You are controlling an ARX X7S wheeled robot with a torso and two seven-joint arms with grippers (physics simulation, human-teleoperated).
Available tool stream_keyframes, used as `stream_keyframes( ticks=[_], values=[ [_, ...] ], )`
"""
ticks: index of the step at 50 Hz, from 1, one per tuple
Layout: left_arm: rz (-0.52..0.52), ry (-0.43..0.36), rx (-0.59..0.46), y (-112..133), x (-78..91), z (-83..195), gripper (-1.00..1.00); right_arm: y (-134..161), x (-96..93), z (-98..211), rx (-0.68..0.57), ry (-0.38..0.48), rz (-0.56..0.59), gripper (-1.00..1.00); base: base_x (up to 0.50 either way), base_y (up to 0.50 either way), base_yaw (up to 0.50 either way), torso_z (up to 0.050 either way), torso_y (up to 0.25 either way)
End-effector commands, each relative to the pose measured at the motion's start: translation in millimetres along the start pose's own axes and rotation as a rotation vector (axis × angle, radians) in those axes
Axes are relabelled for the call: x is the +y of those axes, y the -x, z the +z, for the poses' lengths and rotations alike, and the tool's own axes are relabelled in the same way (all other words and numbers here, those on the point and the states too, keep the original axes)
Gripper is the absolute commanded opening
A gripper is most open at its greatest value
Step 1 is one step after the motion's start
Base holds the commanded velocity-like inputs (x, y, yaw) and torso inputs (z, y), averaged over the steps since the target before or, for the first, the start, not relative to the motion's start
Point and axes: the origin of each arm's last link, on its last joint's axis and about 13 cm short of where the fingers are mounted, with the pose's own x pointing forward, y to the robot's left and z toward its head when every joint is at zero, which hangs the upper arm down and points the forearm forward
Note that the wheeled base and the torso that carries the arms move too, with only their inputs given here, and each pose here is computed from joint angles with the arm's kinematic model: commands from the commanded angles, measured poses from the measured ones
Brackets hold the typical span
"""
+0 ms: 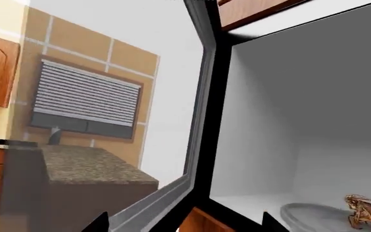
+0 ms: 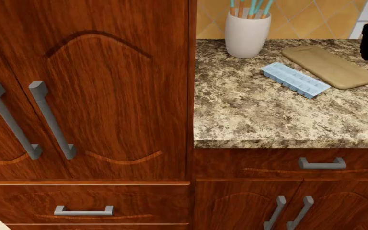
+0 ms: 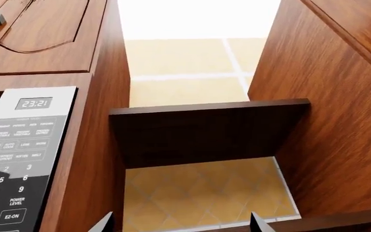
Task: Open the microwave door
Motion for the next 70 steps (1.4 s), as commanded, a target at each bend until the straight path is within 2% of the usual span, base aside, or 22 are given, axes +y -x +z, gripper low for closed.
stream_keyframes(
  ticks=[1, 18, 30, 42, 51, 63, 70],
  values=[
    [0.132, -0.078, 0.019, -12, 37.3, -9, 1.0, -1, 2.4, 0, -0.003, -0.008, 0.006, 1.0, 0.0, 0.0, 0.0, 0.0, 0.0],
    [0.282, -0.243, 0.074, -47, 66.4, -33, 1.0, -4, 3.6, 3, -0.01, -0.005, 0.01, 1.0, 0.0, 0.0, 0.0, 0.0, 0.0],
    [0.341, -0.332, 0.076, -66, 81.7, -36, 1.0, -5, 4.8, 4, -0.016, -0.003, 0.014, 1.0, 0.0, 0.0, 0.0, 0.0, 0.0],
    [0.433, -0.412, 0.088, -84, 115.0, -32, 1.0, -6, 6.1, 5, -0.018, -0.003, 0.018, 1.0, 0.0, 0.0, 0.0, 0.0, 0.0],
    [0.464, -0.529, 0.139, -101, 130.9, -42, 1.0, -6, 7.8, 7, -0.022, 0.003, 0.021, 1.0, 0.0, 0.0, 0.0, 0.0, 0.0],
    [0.519, -0.631, 0.16, -125, 137.6, -42, 1.0, -8, 7.7, 8, -0.025, 0.019, 0.02, 1.0, 0.0, 0.0, 0.0, 0.0, 0.0],
    [0.586, -0.7, 0.174, -136, 151.8, -40, 1.0, -8, 8.6, 8, -0.024, 0.033, 0.022, 1.0, 0.0, 0.0, 0.0, 0.0, 0.0]
  ],
)
